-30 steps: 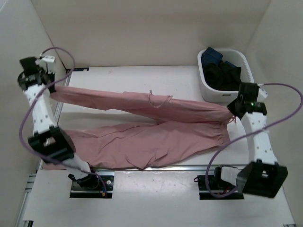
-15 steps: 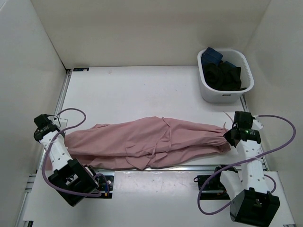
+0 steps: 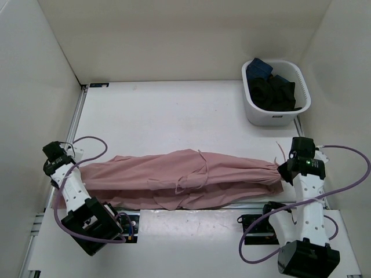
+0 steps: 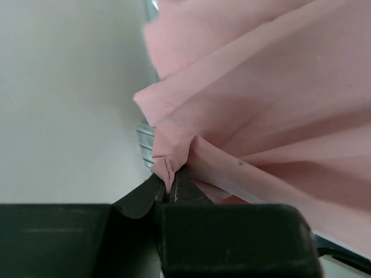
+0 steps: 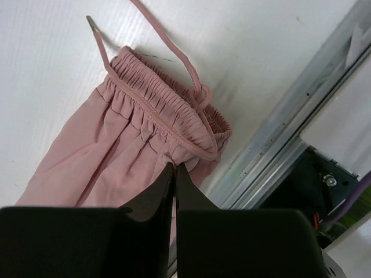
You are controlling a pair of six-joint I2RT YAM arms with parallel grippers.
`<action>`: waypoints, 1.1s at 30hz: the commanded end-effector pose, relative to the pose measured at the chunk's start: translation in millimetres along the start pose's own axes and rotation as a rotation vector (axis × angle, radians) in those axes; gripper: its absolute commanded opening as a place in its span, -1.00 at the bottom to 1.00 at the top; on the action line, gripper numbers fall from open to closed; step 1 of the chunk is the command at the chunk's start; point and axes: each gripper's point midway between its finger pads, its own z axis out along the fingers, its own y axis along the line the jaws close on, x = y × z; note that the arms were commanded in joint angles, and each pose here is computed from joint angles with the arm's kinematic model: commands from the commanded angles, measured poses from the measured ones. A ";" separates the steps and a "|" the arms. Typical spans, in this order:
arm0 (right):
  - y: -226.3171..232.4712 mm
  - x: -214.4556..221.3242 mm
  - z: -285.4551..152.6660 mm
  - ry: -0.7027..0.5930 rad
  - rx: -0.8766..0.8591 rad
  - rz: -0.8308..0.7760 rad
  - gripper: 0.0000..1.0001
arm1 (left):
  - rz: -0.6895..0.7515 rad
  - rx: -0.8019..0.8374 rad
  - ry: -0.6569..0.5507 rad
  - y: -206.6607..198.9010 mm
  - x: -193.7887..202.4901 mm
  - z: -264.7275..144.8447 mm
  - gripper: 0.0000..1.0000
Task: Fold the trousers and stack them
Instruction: Fold the trousers
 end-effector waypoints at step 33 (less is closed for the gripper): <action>87.8 8.0 -21.8 -0.046 -0.324 -0.295 0.64 | 0.009 0.189 0.194 -8.7 2.3 19.5 0.40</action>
